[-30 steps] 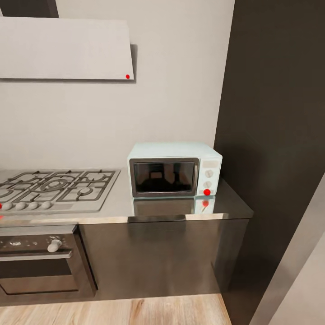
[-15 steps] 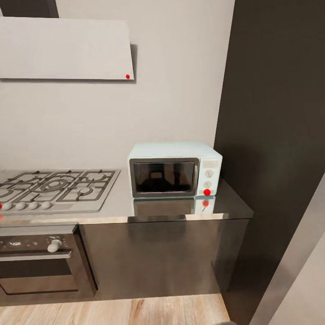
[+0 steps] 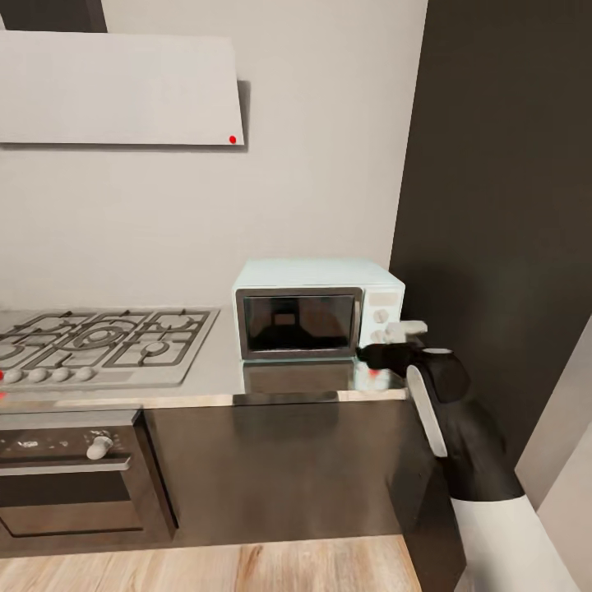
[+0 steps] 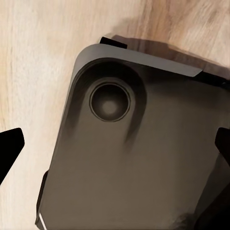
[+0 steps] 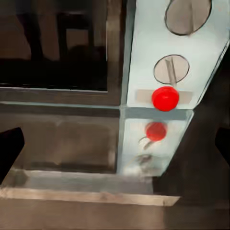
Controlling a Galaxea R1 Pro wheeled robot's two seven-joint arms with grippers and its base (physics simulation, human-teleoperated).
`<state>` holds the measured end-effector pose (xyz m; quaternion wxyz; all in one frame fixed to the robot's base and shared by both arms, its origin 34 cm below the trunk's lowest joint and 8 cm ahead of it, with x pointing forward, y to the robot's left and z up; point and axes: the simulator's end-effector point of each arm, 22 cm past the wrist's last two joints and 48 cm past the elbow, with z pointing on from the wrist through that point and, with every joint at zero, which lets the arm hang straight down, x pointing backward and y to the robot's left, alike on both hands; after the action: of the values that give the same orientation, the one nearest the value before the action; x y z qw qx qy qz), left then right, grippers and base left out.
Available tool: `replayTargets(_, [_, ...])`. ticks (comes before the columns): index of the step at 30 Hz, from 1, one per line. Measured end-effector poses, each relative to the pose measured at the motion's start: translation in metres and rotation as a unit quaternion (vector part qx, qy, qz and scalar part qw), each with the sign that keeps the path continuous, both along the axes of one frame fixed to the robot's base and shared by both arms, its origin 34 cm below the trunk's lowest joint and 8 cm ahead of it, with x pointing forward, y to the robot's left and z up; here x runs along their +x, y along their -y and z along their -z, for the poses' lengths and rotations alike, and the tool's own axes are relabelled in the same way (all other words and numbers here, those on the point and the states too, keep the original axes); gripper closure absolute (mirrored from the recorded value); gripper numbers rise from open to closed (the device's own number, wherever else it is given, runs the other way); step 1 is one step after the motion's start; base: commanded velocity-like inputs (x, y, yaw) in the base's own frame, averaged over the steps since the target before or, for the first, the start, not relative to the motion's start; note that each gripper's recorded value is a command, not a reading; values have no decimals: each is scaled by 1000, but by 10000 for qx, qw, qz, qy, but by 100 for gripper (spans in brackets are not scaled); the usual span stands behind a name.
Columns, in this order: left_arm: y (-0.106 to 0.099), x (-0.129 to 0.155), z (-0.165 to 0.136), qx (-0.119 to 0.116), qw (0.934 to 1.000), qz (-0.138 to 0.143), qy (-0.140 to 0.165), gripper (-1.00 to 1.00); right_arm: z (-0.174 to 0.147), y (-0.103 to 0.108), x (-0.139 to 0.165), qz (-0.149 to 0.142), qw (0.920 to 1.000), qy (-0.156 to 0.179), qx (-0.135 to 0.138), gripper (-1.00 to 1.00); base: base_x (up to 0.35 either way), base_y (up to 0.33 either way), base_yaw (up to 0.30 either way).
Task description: In the kitchen, take the popcorn bag from the countertop, put it into the microwave, and heat it until the popcorn is cooked so the cooked popcorn ends up inside the bag.
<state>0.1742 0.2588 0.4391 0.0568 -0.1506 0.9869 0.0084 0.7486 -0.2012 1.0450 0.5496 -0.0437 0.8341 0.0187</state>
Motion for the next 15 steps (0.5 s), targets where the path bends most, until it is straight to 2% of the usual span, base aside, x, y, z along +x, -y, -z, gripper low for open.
replayTargets(2, [0, 0, 0, 0, 10000, -5, 0, -100, -40, 7, 12, 109, 9994, 334, 0, -100, 0, 0, 0])
replayTargets(4, [0, 0, 0, 1, 10000, -6, 0, -100, -58, 13, 16, 273, 9985, 481, -32, -100, 0, 0, 0])
replayTargets(6, [0, 0, 0, 1, 10000, -7, 0, -100, -67, 7, 16, 466, 9974, 553, 22, -100, 0, 0, 0])
replayTargets(8, [0, 0, 0, 1, 10000, -7, 1, -100, -72, -3, 14, 684, 9960, 577, 64, -100, 0, 0, 0])
replayTargets(11, [0, 0, 0, 1, 10000, -7, 0, -100, -72, -1, 12, 984, 9936, 547, 14, -100, 0, 0, 0])
replayTargets(15, [0, 0, 0, 1, 10000, -7, -1, -100, -58, -3, 21, 1059, 9932, 477, 14, -100, 0, 0, 0])
